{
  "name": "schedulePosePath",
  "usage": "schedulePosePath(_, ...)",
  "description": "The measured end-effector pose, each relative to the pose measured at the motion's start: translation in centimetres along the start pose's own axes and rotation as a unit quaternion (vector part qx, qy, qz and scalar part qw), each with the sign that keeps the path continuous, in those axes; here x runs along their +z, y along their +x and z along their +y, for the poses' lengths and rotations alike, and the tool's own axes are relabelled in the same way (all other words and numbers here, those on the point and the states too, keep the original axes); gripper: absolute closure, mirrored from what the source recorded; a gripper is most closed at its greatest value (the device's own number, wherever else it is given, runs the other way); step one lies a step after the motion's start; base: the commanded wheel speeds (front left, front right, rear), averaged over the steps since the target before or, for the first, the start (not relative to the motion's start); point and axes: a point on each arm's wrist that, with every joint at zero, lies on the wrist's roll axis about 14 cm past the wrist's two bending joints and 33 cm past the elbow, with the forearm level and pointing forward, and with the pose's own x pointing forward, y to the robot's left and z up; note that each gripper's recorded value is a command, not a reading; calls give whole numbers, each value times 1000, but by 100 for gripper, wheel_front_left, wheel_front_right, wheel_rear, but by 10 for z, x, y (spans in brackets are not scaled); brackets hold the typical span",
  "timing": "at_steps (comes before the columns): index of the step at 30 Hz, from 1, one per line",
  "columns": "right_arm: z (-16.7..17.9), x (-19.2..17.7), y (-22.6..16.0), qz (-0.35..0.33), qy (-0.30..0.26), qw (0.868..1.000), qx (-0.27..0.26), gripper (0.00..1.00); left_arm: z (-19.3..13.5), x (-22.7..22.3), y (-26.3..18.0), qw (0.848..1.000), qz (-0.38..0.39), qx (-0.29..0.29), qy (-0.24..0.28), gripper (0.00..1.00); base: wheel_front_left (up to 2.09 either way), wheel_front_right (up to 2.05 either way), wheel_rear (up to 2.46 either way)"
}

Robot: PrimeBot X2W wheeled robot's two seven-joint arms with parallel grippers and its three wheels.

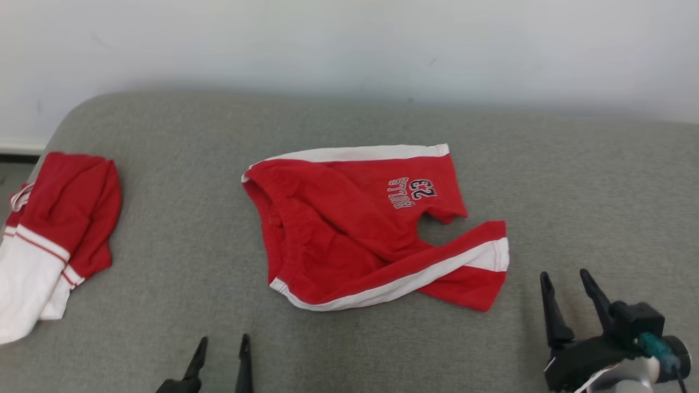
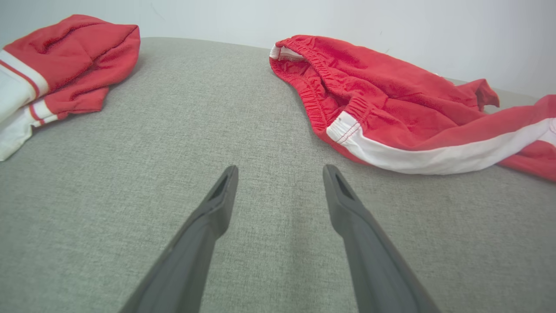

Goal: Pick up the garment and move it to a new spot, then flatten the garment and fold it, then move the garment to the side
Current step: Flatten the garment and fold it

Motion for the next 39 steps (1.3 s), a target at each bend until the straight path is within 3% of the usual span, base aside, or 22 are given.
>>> schedulePosePath(10,3,36,-51,-76,22,996,-31,0,5,16,-5,1000,-28,5,11,0,0,0,0)
schedulePosePath(20,4,37,-86,-92,33,994,-51,0,1,26,-14,998,-47,-10,27,0,0,0,0)
schedulePosePath(39,34,28,-88,-80,37,996,-17,0,8,34,-26,998,-62,-5,28,0,0,0,0)
